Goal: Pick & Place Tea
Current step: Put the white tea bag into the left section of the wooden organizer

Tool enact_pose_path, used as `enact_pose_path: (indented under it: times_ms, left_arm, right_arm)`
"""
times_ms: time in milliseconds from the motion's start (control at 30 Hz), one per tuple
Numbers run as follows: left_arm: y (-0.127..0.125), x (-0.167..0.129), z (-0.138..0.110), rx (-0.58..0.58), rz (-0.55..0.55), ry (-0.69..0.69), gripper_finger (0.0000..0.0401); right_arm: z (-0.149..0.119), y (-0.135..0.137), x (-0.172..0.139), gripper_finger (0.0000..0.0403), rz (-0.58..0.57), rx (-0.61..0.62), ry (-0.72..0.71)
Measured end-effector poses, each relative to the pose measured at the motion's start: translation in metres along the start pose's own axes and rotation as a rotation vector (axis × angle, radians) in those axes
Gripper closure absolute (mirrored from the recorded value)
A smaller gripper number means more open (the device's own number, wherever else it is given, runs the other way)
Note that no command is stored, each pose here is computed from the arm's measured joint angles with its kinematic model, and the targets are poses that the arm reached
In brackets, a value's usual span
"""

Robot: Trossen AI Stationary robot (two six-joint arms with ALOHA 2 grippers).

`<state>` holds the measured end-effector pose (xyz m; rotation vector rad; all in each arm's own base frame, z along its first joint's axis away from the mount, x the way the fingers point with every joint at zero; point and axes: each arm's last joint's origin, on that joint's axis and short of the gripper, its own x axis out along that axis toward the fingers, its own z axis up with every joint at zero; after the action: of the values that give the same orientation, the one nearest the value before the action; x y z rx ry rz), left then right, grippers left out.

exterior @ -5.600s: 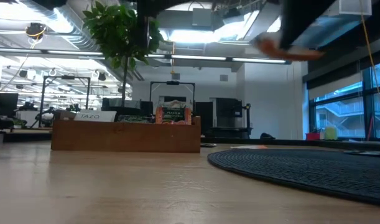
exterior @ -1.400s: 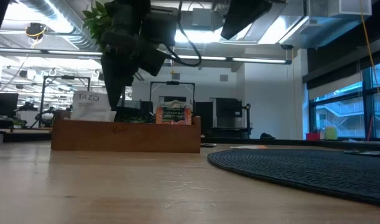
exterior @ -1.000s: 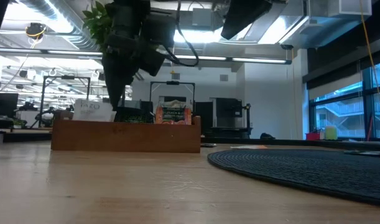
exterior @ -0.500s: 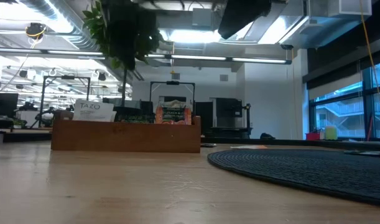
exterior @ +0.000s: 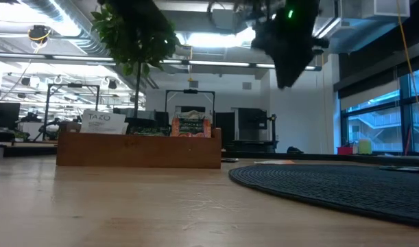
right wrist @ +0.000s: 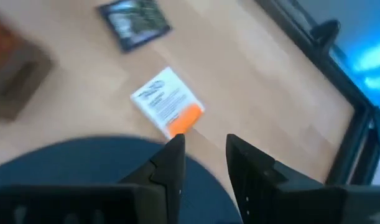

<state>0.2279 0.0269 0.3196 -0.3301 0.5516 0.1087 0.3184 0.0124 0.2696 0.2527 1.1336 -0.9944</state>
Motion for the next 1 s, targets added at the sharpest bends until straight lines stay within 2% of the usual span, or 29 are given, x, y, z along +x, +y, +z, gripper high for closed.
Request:
enact_pose_path:
  times_ms: [167,233,300,367,567,767,833,933,1000]
  left_arm:
    - [0.009,0.003,-0.017,-0.046,0.026,-0.032,0.0348]
    - [0.012,0.006,-0.022,-0.064,0.037,-0.025,0.0347]
    - [0.015,0.008,-0.025,-0.070,0.045,-0.020,0.0347]
    - [0.018,0.009,-0.028,-0.077,0.058,-0.011,0.0348]
    - [0.028,0.009,-0.028,-0.101,0.095,-0.018,0.0351]
    - [0.034,0.008,-0.027,-0.108,0.119,-0.020,0.0347]
    - [0.036,0.008,-0.027,-0.096,0.125,-0.016,0.0347]
    - [0.036,0.008,-0.028,-0.085,0.126,-0.014,0.0350]
    - [0.036,0.008,-0.028,-0.084,0.126,-0.014,0.0351]
  right_arm:
    - [0.010,-0.014,0.058,0.0283,0.065,0.056,0.127]
    - [0.016,-0.018,0.079,0.0283,0.134,0.056,0.135]
    - [0.021,-0.023,0.097,0.0283,0.197,0.011,0.120]
    - [0.028,-0.027,0.108,0.0283,0.242,-0.086,0.070]
    - [0.043,-0.043,0.121,0.0283,0.175,-0.484,-0.043]
    - [0.049,-0.045,0.122,0.0283,0.168,-0.540,-0.091]
    - [0.051,-0.046,0.123,0.0283,0.222,-0.572,-0.095]
    - [0.053,-0.048,0.129,0.0283,0.415,-0.644,-0.074]
    - [0.054,-0.050,0.136,0.0283,0.481,-0.659,-0.061]
